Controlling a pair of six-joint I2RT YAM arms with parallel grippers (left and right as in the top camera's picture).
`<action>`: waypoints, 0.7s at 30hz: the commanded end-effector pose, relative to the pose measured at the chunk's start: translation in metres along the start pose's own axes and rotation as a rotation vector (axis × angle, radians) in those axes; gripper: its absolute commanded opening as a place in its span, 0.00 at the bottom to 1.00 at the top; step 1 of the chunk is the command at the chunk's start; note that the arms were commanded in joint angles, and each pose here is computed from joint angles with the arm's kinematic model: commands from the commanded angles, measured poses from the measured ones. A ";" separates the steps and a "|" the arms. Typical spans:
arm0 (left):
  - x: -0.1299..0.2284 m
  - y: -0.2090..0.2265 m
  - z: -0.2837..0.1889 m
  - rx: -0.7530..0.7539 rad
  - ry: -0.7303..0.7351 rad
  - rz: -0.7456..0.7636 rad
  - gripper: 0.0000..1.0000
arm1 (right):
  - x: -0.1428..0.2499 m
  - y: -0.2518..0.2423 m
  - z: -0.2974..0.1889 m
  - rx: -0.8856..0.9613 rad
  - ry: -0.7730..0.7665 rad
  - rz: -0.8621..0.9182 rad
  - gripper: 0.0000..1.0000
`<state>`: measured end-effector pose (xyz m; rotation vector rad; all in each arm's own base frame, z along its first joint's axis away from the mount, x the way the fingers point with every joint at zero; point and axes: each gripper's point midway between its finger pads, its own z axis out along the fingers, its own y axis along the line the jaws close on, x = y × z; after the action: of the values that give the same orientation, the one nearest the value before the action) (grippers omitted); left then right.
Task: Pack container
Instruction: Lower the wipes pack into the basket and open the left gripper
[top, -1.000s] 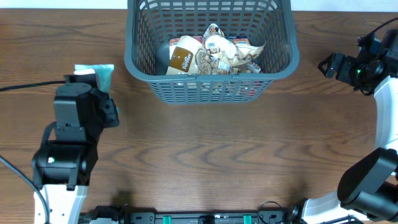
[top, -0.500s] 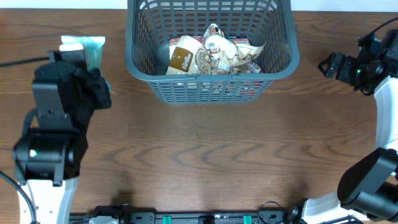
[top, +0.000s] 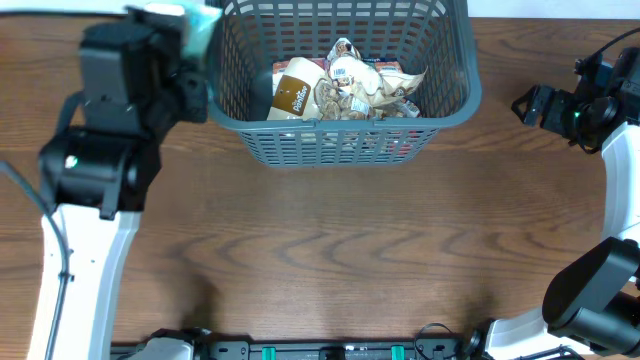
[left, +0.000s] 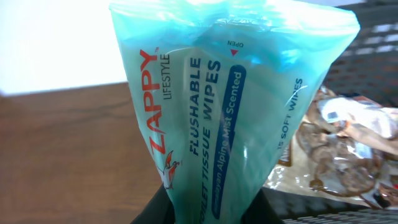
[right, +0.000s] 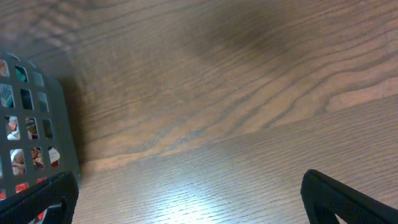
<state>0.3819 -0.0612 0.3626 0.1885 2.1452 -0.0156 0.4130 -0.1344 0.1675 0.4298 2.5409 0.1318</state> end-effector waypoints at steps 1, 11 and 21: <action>-0.020 -0.022 -0.002 0.054 -0.043 0.098 0.06 | 0.003 0.003 0.003 -0.003 0.010 -0.025 0.99; -0.012 -0.085 0.032 0.189 -0.007 0.449 0.06 | 0.002 0.003 0.003 -0.003 0.008 -0.046 0.99; 0.012 -0.104 0.096 0.217 0.078 0.534 0.06 | 0.003 0.003 0.003 -0.003 0.011 -0.061 0.99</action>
<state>0.4323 -0.1665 0.2943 0.8564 2.1274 0.0578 0.4130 -0.1344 0.1675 0.3864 2.5464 0.1189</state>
